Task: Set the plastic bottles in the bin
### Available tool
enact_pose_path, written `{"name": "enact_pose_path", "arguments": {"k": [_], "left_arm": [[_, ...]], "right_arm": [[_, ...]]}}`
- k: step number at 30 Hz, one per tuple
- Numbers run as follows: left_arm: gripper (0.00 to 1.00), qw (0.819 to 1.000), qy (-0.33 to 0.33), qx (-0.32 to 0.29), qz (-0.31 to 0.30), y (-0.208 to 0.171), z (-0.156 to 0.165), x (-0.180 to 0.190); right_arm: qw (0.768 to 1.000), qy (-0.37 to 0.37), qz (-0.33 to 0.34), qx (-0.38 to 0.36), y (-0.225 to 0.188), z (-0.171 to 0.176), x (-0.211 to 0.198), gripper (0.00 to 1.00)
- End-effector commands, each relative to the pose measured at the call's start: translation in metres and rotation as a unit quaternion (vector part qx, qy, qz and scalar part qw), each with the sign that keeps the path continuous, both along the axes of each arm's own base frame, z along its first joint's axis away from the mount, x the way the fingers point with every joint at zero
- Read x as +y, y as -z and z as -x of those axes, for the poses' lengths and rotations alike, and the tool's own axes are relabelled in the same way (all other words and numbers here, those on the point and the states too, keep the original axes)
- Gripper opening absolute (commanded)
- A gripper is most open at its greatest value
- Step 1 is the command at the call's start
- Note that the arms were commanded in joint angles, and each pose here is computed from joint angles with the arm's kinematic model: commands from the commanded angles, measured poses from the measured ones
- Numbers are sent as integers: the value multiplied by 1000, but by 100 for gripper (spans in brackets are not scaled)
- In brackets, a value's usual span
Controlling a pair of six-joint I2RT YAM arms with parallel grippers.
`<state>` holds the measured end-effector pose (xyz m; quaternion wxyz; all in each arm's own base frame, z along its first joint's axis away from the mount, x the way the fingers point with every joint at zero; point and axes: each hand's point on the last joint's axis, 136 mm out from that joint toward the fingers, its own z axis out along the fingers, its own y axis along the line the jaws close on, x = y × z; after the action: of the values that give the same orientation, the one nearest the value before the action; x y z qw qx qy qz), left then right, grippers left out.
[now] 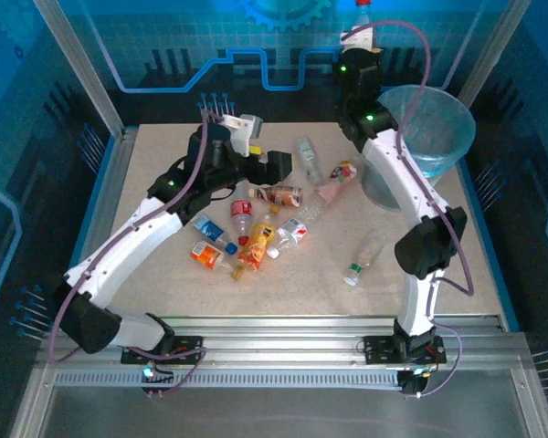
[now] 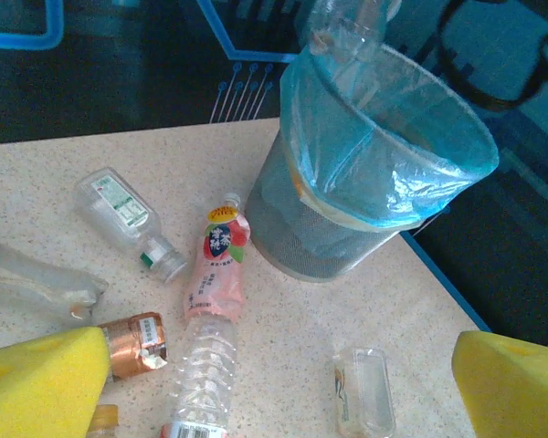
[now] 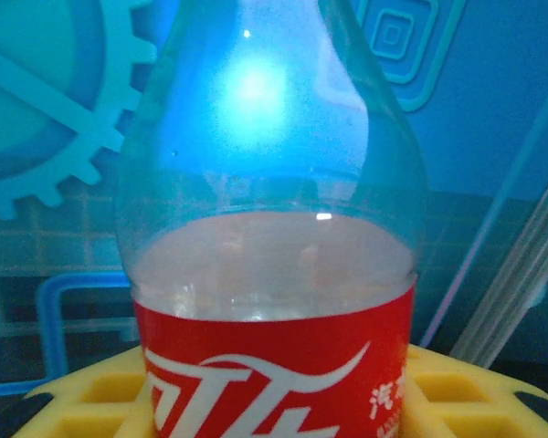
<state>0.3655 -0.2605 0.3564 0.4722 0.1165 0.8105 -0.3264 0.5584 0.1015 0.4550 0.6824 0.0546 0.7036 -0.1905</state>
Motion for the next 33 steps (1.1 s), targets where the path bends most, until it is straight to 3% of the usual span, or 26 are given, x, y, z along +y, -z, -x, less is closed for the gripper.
{"name": "enact_pose_path", "arguments": {"k": [1,8,22,33], "left_arm": [[97,999,32,-28,11,-22,-1,-15],[98,999,30,-20,7,-14,-14,-21],[99,1000,26,-4,-2,-2,-22,-24],[99,1000,25,7,6,1,-23,-26]], "right_arm": [[995,67,-7,-78,-44,7,-33,42],[991,101,-24,-82,-43,9,-64,43],[994,77,76,-19,-19,-5,-47,45],[997,80,20,10,26,18,-49,47]]}}
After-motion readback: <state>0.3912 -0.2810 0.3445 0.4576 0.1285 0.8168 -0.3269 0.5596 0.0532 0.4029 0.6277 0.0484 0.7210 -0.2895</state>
